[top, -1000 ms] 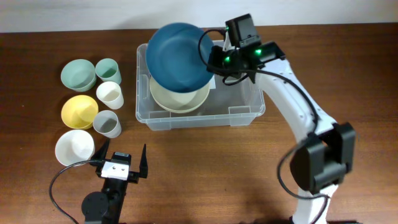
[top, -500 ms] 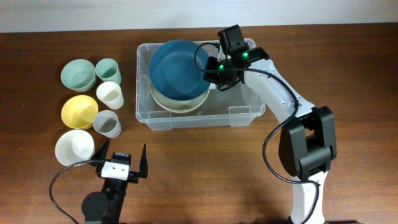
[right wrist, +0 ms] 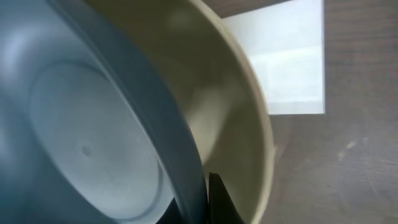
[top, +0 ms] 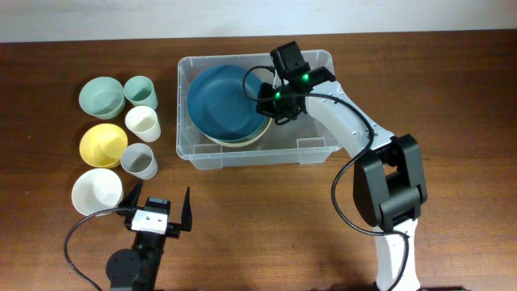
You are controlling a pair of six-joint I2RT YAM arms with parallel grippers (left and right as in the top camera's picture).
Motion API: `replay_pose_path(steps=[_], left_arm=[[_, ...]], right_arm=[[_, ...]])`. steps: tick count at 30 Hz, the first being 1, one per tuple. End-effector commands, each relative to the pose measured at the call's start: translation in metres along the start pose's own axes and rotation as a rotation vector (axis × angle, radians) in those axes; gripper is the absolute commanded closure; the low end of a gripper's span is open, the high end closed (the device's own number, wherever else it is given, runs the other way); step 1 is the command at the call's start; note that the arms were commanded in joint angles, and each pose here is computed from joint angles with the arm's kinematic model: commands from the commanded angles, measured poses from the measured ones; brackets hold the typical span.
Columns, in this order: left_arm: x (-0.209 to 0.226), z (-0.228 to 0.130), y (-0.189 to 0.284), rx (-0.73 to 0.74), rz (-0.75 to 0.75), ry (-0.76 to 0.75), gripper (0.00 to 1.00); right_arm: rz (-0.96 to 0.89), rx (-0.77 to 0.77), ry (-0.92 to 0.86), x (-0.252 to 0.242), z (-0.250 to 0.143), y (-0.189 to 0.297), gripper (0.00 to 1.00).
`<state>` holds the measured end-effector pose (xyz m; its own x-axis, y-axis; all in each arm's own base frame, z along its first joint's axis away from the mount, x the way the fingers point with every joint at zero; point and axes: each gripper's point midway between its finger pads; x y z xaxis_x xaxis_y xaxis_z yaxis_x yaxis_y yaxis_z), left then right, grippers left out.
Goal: Pack container
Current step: 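Lower the dark blue bowl onto the cream bowls, open right gripper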
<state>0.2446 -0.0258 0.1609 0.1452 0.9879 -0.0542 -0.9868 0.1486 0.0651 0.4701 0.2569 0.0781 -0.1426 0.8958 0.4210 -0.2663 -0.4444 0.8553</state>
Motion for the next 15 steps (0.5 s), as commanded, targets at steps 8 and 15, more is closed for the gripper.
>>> replay_pose_path(steps=[8, 15], left_arm=[[0.0019, -0.0009, 0.0003, -0.001, 0.009, -0.009, 0.0], [0.0019, -0.0007, 0.0003, -0.001, 0.009, -0.009, 0.0]], right_arm=[[-0.086, -0.004, -0.01, -0.0149, -0.0015, -0.0018, 0.96], [-0.082, -0.001, -0.01, -0.0141, -0.0021, -0.0019, 0.8]])
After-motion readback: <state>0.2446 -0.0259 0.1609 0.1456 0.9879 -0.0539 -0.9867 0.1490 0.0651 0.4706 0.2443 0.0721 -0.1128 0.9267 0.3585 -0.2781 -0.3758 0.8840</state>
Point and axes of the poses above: each gripper's point midway between its finger pads, its own y axis back along the fingers, its own x axis along the line the jaws close on, z = x × y, and after that the axes turned 12 degrees about y, right-handed
